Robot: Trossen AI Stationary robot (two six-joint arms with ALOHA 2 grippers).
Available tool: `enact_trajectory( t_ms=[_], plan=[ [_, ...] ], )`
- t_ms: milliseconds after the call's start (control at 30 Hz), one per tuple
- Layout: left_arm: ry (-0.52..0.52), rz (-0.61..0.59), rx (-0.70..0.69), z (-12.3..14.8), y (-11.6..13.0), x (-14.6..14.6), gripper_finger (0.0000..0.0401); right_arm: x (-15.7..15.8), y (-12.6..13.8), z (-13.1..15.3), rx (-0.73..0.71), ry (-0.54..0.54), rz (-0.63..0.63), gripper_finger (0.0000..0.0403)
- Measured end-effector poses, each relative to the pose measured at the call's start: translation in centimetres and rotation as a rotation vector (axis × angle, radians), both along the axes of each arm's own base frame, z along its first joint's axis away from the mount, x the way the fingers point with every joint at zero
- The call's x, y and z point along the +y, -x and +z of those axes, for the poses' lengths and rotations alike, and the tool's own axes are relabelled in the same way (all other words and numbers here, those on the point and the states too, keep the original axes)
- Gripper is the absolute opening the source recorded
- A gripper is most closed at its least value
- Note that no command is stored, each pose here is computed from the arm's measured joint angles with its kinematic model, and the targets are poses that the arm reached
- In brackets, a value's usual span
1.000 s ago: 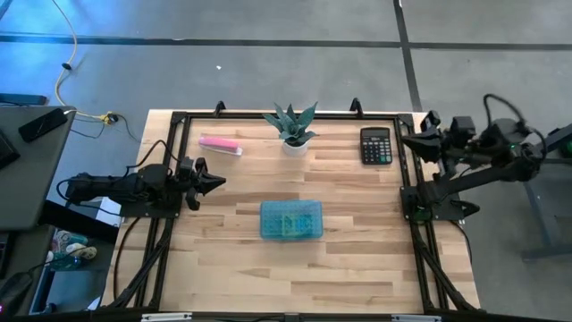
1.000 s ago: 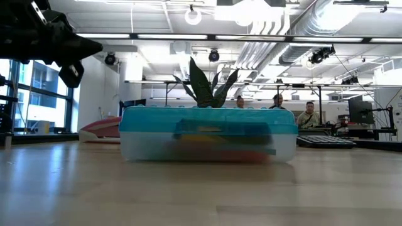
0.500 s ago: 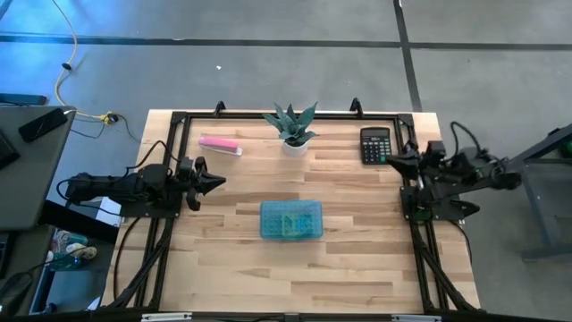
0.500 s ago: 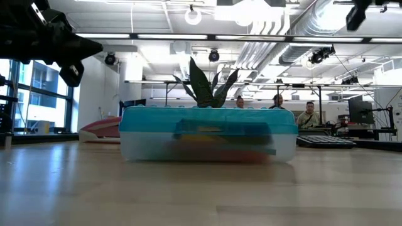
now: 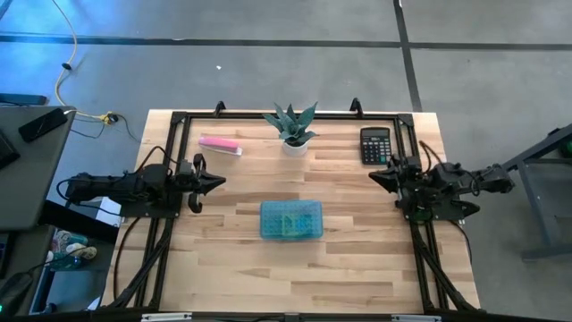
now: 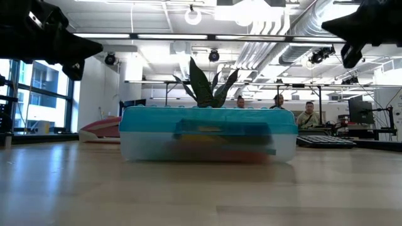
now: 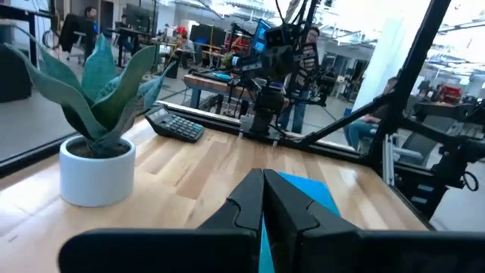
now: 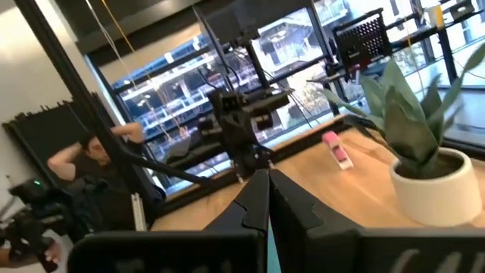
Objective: Pack school essentials
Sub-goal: Return to Home Position
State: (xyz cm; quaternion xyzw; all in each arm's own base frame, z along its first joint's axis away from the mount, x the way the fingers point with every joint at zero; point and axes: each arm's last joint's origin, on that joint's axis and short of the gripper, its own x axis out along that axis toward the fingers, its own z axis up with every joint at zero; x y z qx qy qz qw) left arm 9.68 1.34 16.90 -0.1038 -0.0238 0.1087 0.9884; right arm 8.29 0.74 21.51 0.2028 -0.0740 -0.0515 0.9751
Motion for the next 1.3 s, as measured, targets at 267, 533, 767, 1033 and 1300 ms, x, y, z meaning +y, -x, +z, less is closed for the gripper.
enact_trajectory(
  t_ms=[267, 533, 767, 1033, 1300],
  plan=[
    [-0.055, 0.004, 0.012, 0.0, 0.0, 0.0, 0.0000, -0.1, -0.6, -1.7, 0.019, 0.022, -0.067, 0.0000],
    [-0.055, 0.004, 0.012, 0.0, 0.0, 0.0, 0.0000, -0.1, -0.7, -2.2, 0.041, 0.035, -0.107, 0.0000],
    [-0.055, 0.026, 0.009, 0.1, 0.0, 0.1, 0.0000, -0.2, -0.7, -2.6, 0.080, 0.039, -0.136, 0.0000],
    [-0.055, 0.026, 0.009, 0.0, 0.0, 0.1, 0.0000, -0.3, -0.7, -3.3, 0.150, 0.030, -0.164, 0.0000],
    [-0.055, 0.026, 0.009, 0.1, 0.0, 0.1, 0.0000, -0.3, -0.7, -3.7, 0.190, 0.067, -0.180, 0.0000]
  ],
)
